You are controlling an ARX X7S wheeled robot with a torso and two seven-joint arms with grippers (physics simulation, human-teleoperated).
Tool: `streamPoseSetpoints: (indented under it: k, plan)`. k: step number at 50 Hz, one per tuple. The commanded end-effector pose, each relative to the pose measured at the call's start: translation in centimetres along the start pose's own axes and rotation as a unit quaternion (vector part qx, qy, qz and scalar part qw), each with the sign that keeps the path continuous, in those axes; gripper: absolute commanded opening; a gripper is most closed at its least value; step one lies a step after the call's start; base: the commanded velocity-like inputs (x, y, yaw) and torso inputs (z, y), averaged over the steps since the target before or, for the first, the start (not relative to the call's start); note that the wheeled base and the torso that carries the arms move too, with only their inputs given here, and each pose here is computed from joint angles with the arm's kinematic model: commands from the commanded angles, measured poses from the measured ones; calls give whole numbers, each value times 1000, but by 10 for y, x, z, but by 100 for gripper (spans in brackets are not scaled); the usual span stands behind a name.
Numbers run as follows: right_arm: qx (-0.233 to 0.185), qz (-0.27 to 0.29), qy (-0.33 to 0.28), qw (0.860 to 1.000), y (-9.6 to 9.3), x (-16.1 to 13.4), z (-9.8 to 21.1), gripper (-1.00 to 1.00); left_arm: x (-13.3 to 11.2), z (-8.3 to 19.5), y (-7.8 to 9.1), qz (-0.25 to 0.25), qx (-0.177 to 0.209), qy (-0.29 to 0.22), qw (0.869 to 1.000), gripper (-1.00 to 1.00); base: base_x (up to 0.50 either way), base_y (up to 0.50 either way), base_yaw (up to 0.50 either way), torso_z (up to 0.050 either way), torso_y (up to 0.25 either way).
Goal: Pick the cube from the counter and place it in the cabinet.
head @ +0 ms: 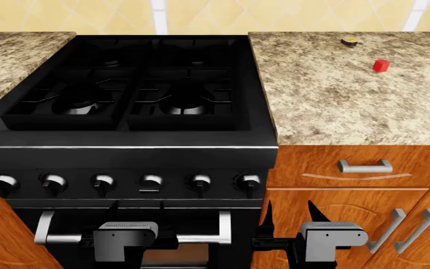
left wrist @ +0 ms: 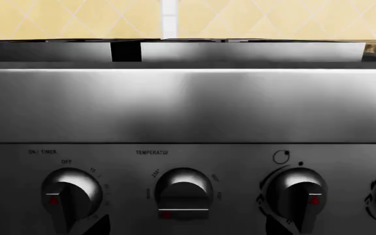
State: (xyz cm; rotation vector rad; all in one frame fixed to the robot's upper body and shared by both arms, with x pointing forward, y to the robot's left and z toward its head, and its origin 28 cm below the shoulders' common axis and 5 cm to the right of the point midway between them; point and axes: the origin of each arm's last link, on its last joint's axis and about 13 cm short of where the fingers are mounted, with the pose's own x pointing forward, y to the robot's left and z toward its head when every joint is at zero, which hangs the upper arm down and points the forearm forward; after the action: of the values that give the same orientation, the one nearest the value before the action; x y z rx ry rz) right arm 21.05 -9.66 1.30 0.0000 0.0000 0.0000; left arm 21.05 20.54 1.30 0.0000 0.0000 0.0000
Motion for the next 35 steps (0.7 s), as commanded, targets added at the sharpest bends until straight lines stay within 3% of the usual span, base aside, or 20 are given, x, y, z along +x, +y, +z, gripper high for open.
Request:
streamPoseSetpoints:
  k: [1, 7, 9, 12, 18, 24, 29, 35]
  plan:
    - [-5, 4, -1, 1000, 2, -2, -3, 100, -2, -9, -1, -4, -13, 4, 1000, 100, 0, 0, 0, 0, 0]
    - [-36, 19, 5, 999, 11, -14, -35, 100, -10, -76, -12, -29, -27, 50, 998, 100, 0, 0, 0, 0, 0]
    - [-35, 18, 11, 999, 11, -19, -41, 100, -13, -76, -14, -37, -38, 49, 997, 100, 0, 0, 0, 0, 0]
    - [-48, 9, -3, 999, 9, -24, -20, 100, -15, -44, -10, -27, -29, 47, 998, 100, 0, 0, 0, 50, 0]
    - [-62, -3, -46, 997, 4, -34, 39, 100, -21, 32, -8, -58, 14, 10, 998, 100, 0, 0, 0, 50, 0]
    - [-90, 2, -90, 992, 2, -28, 84, 100, -16, 82, -8, -91, 36, -28, 995, 100, 0, 0, 0, 50, 0]
    - [-111, 22, -113, 987, 2, -17, 115, 100, -3, 115, -8, -117, 51, -38, 991, 100, 0, 0, 0, 50, 0]
    - [-139, 39, -118, 982, -6, 5, 160, 100, 26, 178, 1, -142, 70, -61, 985, 100, 0, 0, 0, 50, 0]
